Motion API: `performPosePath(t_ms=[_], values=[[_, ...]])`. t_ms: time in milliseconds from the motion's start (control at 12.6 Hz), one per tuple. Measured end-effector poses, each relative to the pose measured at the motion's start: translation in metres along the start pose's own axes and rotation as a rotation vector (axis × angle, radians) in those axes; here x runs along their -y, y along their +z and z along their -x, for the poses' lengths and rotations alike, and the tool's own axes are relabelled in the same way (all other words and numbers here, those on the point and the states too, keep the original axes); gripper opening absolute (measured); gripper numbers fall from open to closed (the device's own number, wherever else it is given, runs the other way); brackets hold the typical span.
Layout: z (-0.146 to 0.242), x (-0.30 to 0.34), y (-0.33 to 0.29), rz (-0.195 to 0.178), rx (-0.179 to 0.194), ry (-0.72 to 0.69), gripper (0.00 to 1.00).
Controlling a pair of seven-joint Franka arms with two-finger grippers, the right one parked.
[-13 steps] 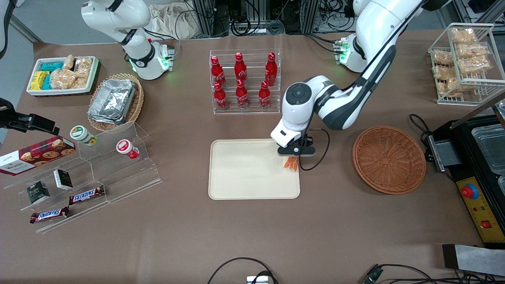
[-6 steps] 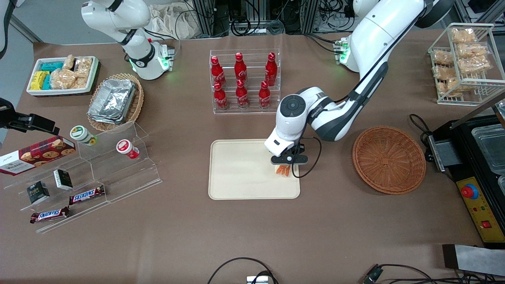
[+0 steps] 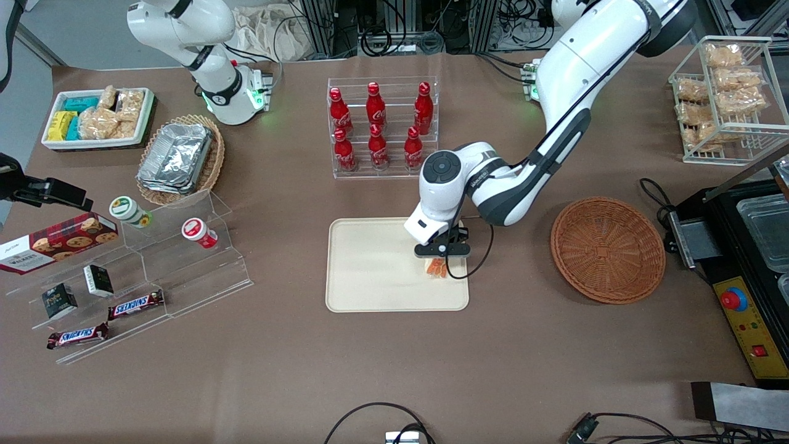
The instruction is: Place sandwich from basket to tray
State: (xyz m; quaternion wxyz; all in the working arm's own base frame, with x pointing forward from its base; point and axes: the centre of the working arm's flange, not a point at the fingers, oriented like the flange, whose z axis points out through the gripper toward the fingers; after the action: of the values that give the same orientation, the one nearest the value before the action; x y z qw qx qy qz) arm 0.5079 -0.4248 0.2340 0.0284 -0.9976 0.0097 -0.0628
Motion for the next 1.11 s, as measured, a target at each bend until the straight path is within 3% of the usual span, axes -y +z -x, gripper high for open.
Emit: performPosePath(t_ms=[159,398,636,875,955,1114], values=[[0.000,-0.004,0.000,0.000,-0.008,0.004,0.21],[-0.002,-0.007,-0.001,0.007,-0.011,-0.005,0.53],[-0.021,-0.004,-0.013,0.021,-0.039,-0.041,0.84],[-0.061,0.023,-0.039,0.032,-0.061,-0.139,0.89],[-0.074,0.033,-0.053,0.047,-0.062,-0.182,0.99],[-0.094,0.053,-0.080,0.039,-0.060,-0.247,1.00]])
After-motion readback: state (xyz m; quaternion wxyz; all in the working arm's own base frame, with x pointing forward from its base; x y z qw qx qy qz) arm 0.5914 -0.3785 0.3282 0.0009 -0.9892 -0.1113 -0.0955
